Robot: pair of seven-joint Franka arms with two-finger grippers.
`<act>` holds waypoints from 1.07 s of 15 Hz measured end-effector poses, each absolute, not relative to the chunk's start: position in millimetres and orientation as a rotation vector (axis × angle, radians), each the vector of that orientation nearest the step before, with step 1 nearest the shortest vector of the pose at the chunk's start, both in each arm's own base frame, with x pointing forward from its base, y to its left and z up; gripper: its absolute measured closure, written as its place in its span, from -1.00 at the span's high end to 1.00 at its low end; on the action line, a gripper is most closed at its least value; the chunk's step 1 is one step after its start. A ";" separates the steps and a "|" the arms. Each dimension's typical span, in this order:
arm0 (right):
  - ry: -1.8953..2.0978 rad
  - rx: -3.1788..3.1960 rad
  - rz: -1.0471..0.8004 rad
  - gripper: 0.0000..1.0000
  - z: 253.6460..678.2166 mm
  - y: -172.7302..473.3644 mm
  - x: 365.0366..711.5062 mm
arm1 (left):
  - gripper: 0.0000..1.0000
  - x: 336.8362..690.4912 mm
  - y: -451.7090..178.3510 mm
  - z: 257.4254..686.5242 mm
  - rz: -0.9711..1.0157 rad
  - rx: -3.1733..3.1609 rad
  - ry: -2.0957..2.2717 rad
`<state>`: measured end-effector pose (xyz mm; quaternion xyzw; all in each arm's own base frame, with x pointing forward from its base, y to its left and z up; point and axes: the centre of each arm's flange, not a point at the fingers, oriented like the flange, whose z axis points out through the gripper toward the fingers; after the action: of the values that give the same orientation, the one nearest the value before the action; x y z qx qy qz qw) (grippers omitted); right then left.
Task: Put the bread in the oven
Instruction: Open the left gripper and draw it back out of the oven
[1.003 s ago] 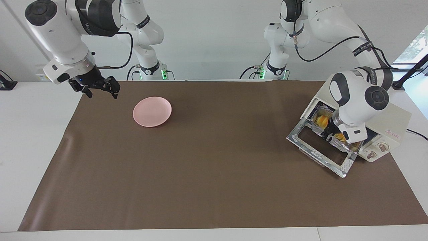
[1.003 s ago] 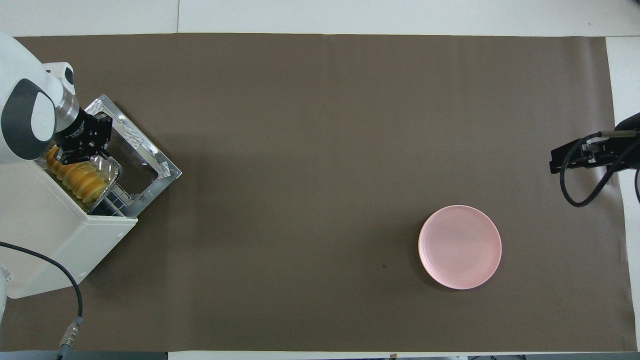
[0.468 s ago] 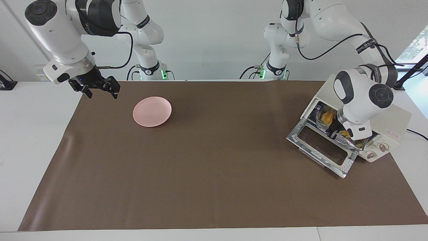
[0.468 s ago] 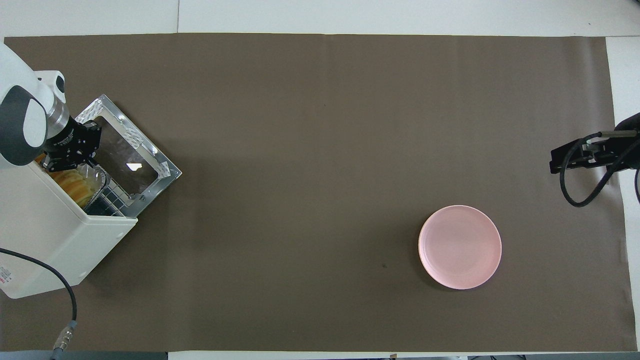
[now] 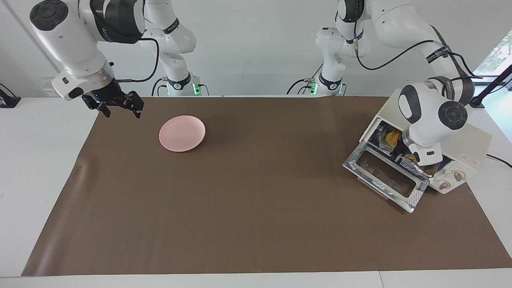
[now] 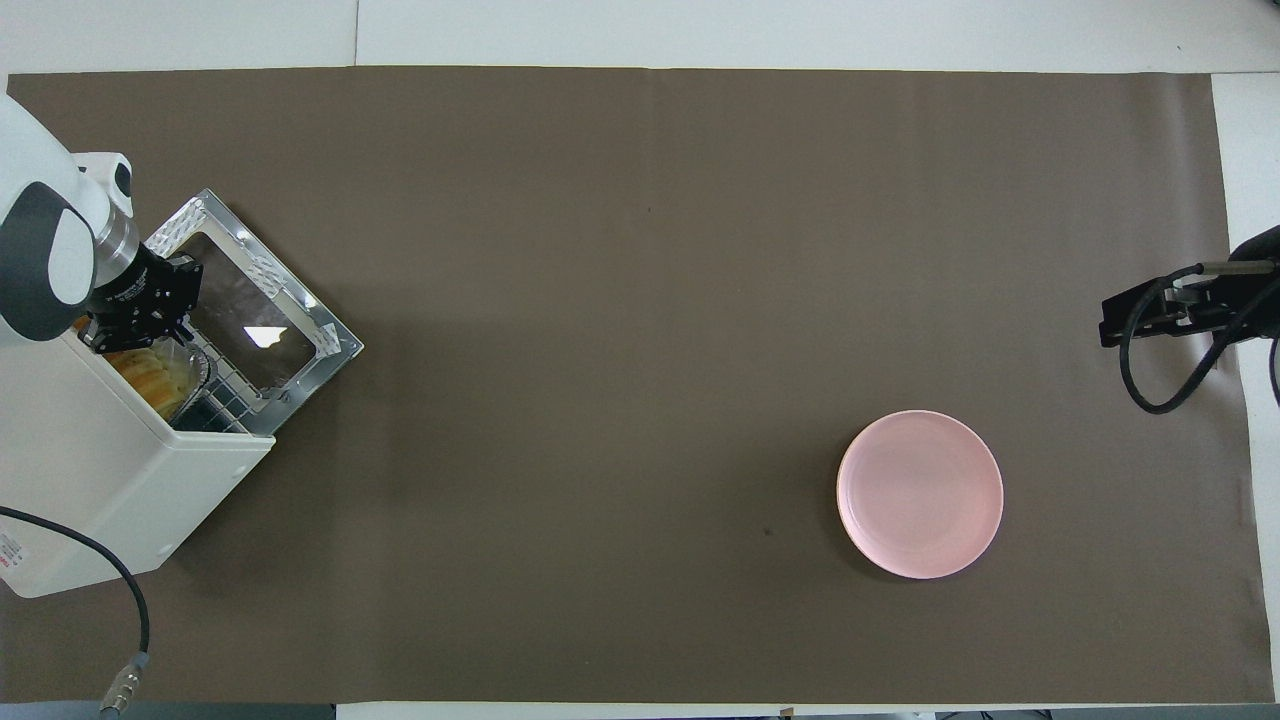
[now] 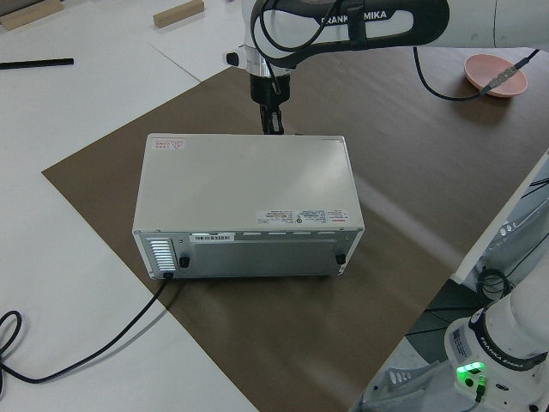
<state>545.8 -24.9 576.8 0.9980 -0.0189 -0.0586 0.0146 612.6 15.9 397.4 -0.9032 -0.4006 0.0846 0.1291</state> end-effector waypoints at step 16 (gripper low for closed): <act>-0.059 3.107 -0.182 1.00 576.8 -24.9 545.8 | 0.32 592.8 13.1 368.4 0.233 -2.617 -1.071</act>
<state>545.8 -24.9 576.8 0.9980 -0.0189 -0.0586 0.0146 592.8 13.1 368.4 -0.9118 -0.3729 0.0813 0.1514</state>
